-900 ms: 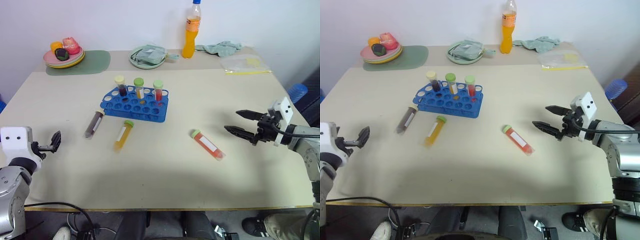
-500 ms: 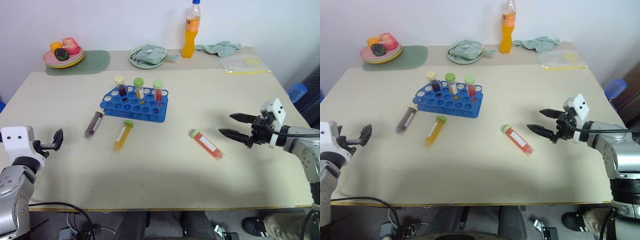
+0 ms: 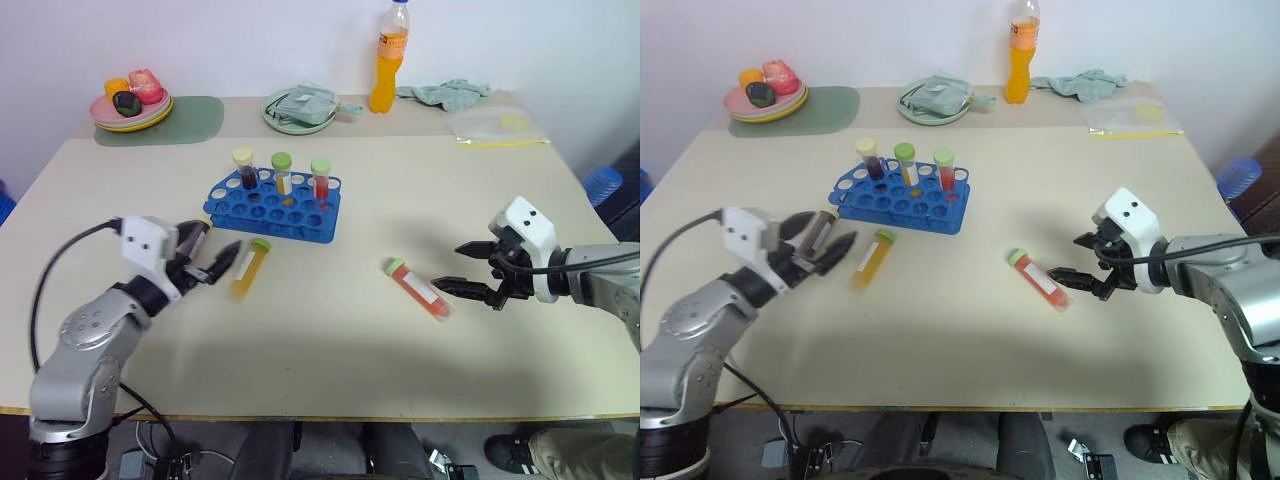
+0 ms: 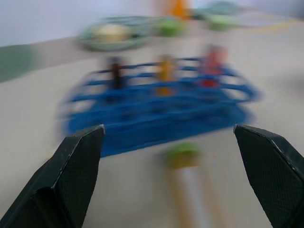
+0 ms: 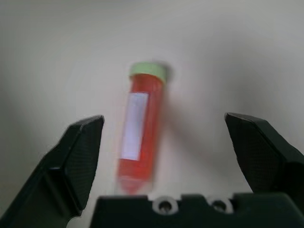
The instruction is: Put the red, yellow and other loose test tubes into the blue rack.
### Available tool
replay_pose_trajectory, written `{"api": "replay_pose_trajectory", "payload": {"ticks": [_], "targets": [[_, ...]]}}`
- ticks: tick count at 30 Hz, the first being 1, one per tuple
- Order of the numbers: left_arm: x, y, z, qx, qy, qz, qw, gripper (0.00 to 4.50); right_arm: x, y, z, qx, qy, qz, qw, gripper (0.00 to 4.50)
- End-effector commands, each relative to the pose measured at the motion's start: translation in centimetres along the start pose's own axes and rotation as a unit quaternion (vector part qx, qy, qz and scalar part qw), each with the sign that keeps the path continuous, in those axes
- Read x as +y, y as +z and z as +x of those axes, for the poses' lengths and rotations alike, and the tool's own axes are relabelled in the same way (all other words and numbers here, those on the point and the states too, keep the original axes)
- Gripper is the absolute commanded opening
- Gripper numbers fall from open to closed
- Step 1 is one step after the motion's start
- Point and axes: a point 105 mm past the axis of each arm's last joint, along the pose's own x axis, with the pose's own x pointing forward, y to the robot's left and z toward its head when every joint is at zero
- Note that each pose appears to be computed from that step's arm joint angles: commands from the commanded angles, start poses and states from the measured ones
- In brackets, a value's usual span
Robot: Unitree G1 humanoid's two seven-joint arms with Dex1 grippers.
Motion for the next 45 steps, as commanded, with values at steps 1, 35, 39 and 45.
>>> {"api": "replay_pose_trajectory", "payload": {"ticks": [1,35,39,45], "targets": [[-4.1,1.2,1.2,-0.033,-0.114,0.014,0.993,4.46,1.3,-0.2,0.7,0.056,-0.004,0.019,0.998,4.50],[-3.7,-3.6,-0.9,0.018,-0.114,0.021,0.993,4.50,6.1,11.0,3.7,-0.228,0.057,-0.101,0.967,0.71],[-0.4,-3.3,-1.3,0.005,-0.035,0.006,0.999,4.50,6.8,12.7,5.1,-0.386,0.013,-0.078,0.919,0.71],[3.2,-2.8,-1.6,-0.003,0.047,0.003,0.999,4.50,9.2,15.6,8.9,-0.502,-0.013,-0.070,0.862,0.71]]}}
